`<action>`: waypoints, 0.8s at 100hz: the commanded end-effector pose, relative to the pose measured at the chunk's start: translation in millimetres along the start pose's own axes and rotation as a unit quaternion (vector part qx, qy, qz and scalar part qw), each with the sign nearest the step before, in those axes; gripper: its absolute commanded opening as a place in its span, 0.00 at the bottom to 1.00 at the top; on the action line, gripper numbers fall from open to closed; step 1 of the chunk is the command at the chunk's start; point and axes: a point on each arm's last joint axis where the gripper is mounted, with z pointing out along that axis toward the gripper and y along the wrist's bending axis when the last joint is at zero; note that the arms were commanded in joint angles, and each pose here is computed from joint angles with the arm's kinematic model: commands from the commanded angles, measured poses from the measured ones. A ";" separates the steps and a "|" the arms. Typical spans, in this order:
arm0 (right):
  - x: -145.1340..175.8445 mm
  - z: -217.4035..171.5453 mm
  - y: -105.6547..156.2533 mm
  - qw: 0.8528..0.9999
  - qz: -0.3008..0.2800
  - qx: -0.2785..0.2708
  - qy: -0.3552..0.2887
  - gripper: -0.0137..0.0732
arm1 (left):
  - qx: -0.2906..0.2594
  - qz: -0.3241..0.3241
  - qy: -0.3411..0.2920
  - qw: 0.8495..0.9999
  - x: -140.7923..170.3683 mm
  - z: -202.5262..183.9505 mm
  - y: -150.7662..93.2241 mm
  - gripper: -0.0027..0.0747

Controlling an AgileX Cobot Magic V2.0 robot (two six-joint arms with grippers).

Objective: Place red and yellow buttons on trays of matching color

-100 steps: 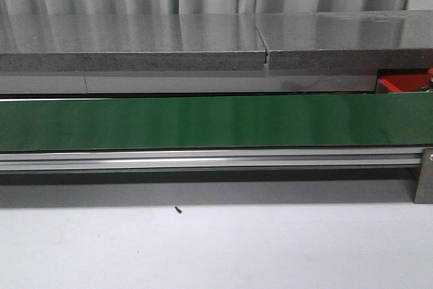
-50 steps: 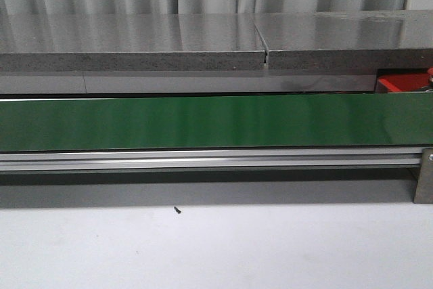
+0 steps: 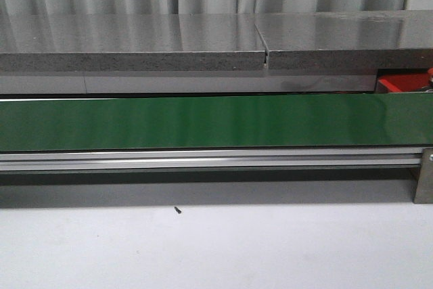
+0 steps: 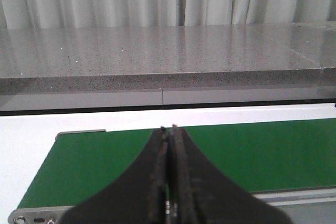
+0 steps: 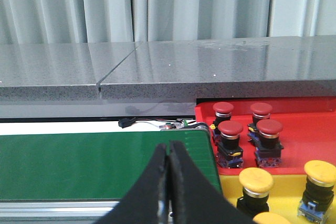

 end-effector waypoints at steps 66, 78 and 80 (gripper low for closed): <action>-8.1 -1.7 1.1 0.999 -0.006 -0.006 -0.047 0.03 | -0.003 -0.017 -0.078 0.997 19.1 -6.4 0.9 0.01; -8.1 -1.7 1.1 0.999 -0.006 -0.006 -0.047 0.03 | -0.007 -0.016 -0.076 0.997 19.4 -6.4 1.3 0.01; -8.1 -1.7 1.1 0.999 -0.006 -0.006 -0.047 0.03 | -0.009 -0.016 -0.076 0.997 19.4 -6.4 1.5 0.01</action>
